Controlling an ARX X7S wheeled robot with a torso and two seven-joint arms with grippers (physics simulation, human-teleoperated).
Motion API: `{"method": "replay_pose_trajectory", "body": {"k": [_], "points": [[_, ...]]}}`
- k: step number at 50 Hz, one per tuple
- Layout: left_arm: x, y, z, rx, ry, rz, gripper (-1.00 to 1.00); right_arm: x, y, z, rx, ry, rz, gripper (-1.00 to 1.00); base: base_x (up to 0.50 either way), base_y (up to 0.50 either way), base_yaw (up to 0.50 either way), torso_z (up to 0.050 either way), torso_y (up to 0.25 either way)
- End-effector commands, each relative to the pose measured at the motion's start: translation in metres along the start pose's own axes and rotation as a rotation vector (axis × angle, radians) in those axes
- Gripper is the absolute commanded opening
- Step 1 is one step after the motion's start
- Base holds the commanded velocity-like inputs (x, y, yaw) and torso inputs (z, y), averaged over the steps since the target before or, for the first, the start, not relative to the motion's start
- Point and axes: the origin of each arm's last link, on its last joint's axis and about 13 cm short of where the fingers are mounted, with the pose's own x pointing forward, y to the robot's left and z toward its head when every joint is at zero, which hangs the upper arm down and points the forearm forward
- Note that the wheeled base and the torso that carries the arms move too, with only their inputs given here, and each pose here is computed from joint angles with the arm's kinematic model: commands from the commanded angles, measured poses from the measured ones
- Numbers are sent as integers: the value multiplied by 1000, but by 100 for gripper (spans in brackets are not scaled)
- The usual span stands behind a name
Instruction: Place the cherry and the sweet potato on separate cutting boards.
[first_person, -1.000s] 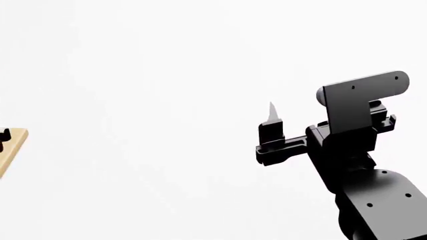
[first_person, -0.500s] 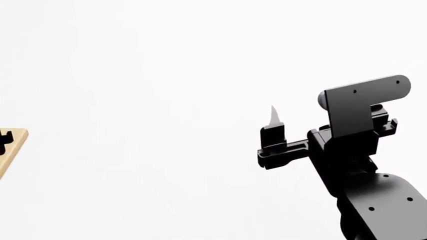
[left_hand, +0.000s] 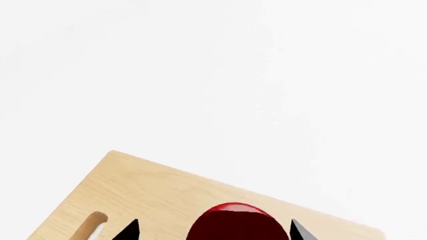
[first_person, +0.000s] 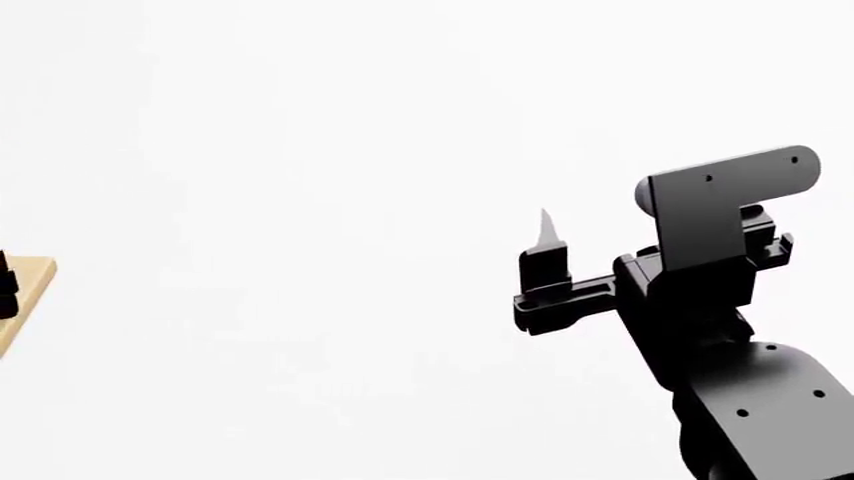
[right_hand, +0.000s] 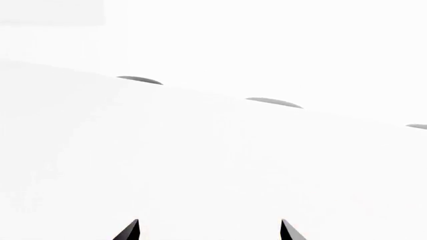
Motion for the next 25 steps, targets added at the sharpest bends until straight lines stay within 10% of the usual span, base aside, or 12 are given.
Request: {"method": "replay_pose_trajectory", "body": {"k": [1,25], "points": [[-11,-3,19,3,-49,-22,100,1,1,1,0,0,6,100,0,0,0,0,0],[-61,-24,79,18,-262,-158,100,0,-1,10,-4,-22,3,100,0,0,0,0,0]]}}
